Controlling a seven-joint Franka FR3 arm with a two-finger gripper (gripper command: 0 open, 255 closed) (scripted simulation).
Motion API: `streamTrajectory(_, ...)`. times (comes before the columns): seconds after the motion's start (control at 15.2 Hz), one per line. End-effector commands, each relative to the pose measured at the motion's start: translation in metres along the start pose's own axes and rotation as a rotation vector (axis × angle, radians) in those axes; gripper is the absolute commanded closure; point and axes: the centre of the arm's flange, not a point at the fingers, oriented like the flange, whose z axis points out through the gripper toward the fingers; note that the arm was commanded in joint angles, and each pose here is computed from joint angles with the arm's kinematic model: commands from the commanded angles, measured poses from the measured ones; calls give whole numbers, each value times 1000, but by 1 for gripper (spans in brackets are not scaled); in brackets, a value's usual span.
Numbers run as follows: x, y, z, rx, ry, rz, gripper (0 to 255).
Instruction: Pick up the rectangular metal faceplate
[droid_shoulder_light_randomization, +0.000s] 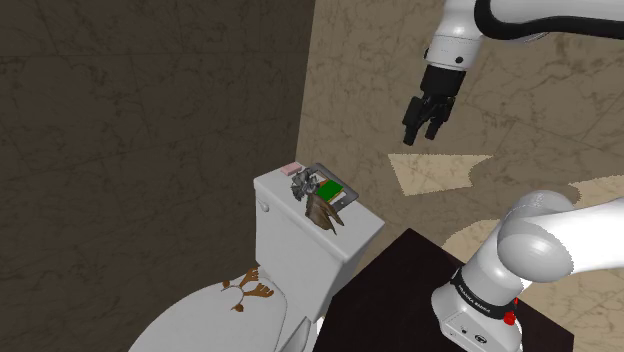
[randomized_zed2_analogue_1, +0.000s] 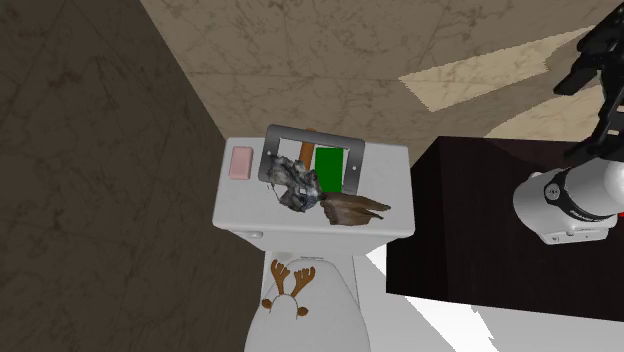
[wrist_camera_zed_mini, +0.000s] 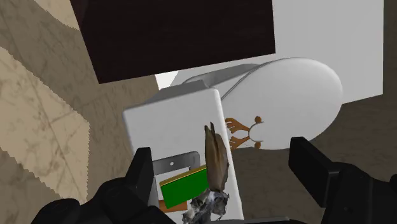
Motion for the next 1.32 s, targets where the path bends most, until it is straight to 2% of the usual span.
streamTrajectory(0.0, 0, 0, 0, 0, 0, 0, 0)
streamTrajectory(0.66, 88, -46, 79, -6, 55, 328, 0)
streamTrajectory(1.25, 179, -60, 145, -11, 105, 622, 0)
